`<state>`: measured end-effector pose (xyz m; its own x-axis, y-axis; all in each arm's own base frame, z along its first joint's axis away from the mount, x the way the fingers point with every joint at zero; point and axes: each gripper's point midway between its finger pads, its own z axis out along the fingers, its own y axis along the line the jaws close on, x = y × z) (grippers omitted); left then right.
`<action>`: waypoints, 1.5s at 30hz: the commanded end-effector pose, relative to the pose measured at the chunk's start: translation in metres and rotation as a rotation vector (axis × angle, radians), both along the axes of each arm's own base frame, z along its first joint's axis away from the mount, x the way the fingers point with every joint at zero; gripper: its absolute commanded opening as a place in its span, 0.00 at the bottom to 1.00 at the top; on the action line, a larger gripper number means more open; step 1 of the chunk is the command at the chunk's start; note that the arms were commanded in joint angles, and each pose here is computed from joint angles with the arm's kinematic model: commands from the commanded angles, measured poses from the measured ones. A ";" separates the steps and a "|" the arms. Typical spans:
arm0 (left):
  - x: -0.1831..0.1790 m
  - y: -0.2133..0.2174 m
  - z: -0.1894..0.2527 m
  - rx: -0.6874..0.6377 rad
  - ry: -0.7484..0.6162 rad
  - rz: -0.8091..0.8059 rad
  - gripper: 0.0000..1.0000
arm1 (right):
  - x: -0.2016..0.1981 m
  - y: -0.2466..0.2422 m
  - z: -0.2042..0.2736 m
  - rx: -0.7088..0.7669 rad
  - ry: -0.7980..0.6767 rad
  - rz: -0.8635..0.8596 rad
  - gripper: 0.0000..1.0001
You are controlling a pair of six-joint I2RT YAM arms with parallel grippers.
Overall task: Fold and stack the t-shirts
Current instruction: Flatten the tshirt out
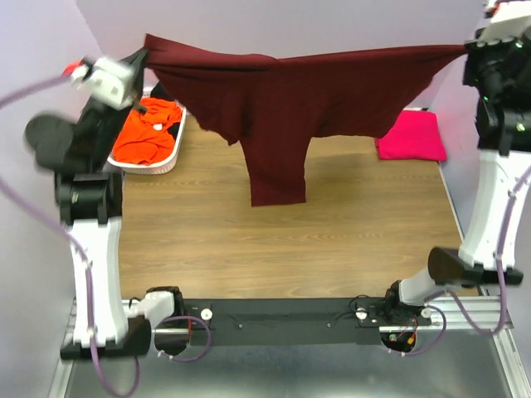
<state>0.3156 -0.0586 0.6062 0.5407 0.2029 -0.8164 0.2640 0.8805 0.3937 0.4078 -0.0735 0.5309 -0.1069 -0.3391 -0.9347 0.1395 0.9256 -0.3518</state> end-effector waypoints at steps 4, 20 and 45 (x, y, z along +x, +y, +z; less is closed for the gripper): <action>-0.127 0.027 0.068 -0.079 -0.345 0.166 0.00 | -0.107 -0.018 0.098 -0.001 -0.363 -0.166 0.01; -0.196 0.030 0.073 -0.018 -0.408 0.249 0.00 | -0.169 -0.002 0.128 -0.125 -0.502 -0.119 0.01; 0.099 0.001 -0.411 0.307 0.703 0.093 0.00 | 0.042 0.063 -0.391 0.075 0.619 0.384 0.01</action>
<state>0.3817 -0.0627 0.1880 -0.1603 0.4633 -0.8716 0.5483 0.7760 0.3117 0.4137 -0.0116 0.1432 -0.5574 -0.3865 -0.7348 -0.4082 0.8983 -0.1628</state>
